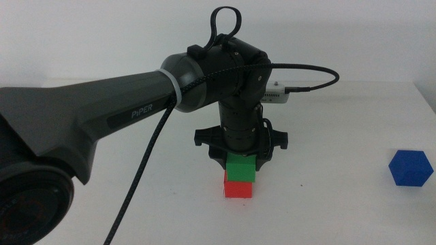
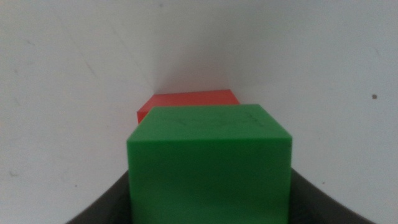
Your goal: Stack red cubes first, then green, then blue cubes in a specific spot.
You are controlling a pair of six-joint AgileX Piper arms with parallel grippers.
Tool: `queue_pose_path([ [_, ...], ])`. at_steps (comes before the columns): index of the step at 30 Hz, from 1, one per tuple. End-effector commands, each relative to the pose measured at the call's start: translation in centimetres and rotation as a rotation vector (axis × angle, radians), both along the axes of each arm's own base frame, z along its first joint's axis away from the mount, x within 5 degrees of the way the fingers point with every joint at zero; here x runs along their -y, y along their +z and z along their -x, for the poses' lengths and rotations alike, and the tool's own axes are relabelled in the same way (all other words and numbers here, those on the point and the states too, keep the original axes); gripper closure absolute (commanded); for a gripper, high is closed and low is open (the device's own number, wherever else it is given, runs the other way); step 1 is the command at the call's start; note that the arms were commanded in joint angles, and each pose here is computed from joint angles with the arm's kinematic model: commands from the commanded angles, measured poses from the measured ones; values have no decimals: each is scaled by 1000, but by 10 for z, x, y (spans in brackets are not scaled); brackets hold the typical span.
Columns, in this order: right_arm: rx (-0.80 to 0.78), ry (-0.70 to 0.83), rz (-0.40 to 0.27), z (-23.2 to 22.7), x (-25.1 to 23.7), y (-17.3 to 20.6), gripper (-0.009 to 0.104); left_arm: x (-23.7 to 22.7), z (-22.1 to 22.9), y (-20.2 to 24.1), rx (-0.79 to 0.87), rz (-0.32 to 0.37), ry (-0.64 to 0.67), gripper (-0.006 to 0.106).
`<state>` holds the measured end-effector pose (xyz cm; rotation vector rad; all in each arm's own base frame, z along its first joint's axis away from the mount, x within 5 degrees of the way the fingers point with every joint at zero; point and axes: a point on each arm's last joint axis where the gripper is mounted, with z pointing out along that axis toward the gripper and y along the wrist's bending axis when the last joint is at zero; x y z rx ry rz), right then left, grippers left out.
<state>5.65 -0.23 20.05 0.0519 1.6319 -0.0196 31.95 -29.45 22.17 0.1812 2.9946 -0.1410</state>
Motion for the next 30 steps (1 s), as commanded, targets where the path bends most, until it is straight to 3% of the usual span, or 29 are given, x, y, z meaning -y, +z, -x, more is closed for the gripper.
queue_pose_path([
  [1, 14, -9, 10, 0, 1, 0, 7, -1, -2, -4, 6, -22, -4, 75],
  [5, 14, -9, 10, 0, 1, 0, 7, -1, -2, -4, 10, -27, -6, 55],
  [6, 14, -9, 10, 0, 1, 0, 7, -1, -3, -4, 15, -29, -9, 44],
  [10, 14, -9, 10, 0, 1, 0, 7, -2, -3, -1, 26, -34, -18, 21],
  [13, 14, -9, 10, 0, 1, 0, 7, -7, 1, 23, 58, -25, -72, 7],
  [19, 14, -9, 10, 0, 1, 0, 7, -43, 27, 131, 329, 0, -375, 7],
  [20, 14, -9, 10, 0, 1, 0, 7, -63, 47, 165, 396, 57, -408, 7],
  [23, 14, -9, 10, 0, 1, 0, 7, -102, 98, 205, 477, 142, -495, 7],
  [28, 14, -9, 10, 0, 1, 0, 7, -168, 182, 213, 615, 317, -433, 7],
  [30, 14, -9, 10, 0, 1, 0, 7, -184, 200, 216, 649, 339, -427, 7],
])
